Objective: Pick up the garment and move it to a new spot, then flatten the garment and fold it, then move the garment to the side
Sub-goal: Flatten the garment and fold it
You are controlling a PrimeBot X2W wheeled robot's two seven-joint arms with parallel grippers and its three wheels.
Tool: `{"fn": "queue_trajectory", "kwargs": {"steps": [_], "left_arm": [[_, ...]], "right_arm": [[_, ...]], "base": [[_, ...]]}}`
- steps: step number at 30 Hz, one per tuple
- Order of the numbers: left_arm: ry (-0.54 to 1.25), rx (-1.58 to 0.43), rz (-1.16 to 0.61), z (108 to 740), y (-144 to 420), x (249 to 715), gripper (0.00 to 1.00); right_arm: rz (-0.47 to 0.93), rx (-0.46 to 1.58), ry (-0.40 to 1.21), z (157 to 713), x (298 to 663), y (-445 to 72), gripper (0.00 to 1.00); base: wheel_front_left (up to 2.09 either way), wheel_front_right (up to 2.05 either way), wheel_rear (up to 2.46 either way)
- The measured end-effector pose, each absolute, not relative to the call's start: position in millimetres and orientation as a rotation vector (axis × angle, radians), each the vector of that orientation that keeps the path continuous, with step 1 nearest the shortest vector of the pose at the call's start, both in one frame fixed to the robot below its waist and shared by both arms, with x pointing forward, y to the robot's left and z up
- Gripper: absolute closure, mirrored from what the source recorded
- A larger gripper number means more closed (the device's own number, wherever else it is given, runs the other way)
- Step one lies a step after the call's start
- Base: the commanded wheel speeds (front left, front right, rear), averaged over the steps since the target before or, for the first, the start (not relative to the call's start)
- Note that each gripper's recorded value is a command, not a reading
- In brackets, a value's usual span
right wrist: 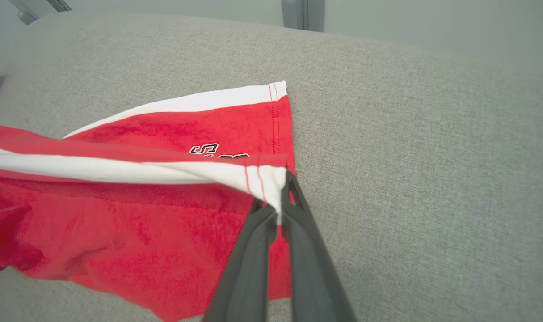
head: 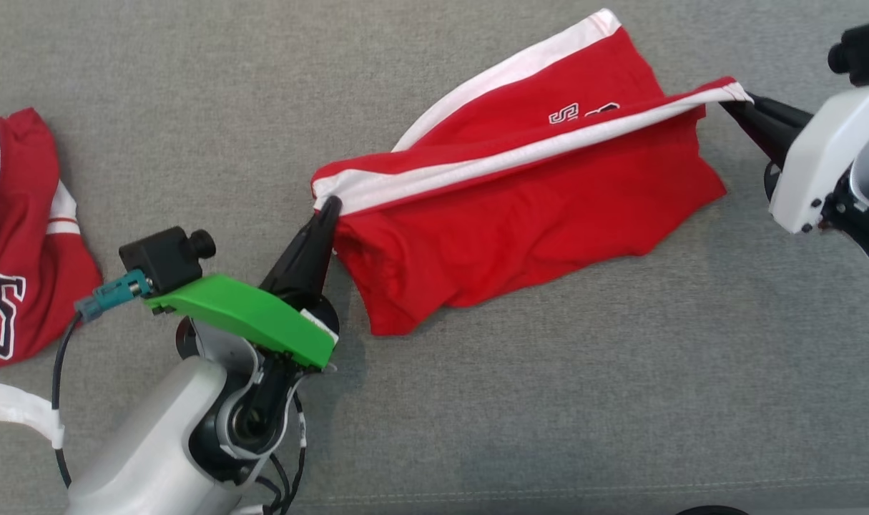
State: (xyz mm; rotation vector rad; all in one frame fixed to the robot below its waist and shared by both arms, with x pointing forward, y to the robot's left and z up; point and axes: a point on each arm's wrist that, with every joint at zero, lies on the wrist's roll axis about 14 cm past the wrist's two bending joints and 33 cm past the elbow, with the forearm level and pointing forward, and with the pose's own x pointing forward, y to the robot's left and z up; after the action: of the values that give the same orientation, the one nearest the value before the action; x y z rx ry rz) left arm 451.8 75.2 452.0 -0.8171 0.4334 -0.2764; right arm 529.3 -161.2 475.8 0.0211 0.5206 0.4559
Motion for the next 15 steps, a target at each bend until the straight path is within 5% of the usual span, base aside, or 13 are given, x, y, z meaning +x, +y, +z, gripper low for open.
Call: {"fn": "queue_trajectory", "kwargs": {"steps": [15], "left_arm": [[0.505,-0.790,-0.096,407.1,116.5,481.8,1.00]], "right_arm": [[0.505,0.002,0.608,418.2,613.2,-98.2,1.00]], "base": [[0.00,0.00,0.00]]}}
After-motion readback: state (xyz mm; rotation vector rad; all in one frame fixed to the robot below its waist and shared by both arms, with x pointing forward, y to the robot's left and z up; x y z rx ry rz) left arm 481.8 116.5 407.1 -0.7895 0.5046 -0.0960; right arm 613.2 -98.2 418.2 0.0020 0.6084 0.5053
